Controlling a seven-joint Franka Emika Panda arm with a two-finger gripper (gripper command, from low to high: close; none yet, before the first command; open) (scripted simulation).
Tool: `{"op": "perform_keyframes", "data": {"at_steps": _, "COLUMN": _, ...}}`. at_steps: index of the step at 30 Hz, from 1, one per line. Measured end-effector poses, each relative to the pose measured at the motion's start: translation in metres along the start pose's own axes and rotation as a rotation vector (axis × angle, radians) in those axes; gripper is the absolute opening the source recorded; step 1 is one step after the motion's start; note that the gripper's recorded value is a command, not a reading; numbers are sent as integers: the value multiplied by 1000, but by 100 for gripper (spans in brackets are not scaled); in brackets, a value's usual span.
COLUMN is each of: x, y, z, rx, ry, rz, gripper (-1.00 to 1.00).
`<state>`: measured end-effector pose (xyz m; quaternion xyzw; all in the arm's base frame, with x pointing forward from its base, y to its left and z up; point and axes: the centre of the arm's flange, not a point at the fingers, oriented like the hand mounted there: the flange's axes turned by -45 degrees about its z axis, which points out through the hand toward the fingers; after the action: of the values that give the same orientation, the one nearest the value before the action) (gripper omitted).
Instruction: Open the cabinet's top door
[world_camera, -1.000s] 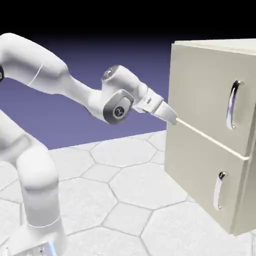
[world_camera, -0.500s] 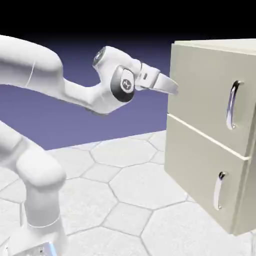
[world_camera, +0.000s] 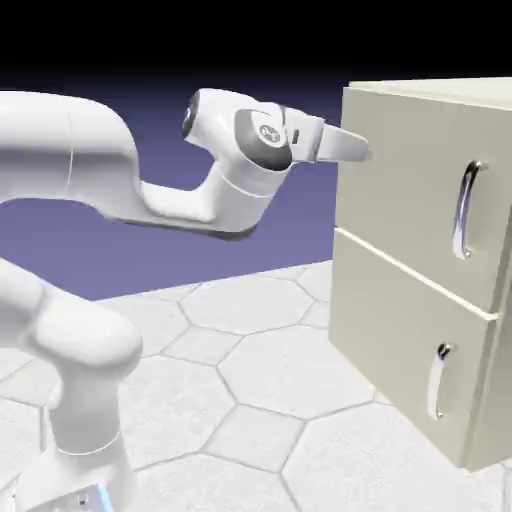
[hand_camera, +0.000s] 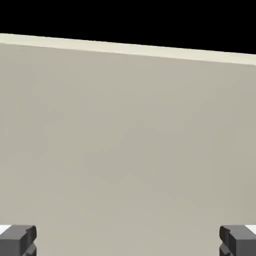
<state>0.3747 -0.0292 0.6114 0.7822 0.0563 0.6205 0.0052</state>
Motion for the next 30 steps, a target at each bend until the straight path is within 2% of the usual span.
{"op": "perform_keyframes", "data": {"at_steps": 14, "x": -25, "y": 63, "z": 26, "rx": -26, "ry": 145, "rz": 44, "gripper": 0}}
{"op": "perform_keyframes", "data": {"at_steps": 30, "x": -102, "y": 128, "z": 96, "rx": -31, "ry": 231, "rz": 82, "gripper": 0}}
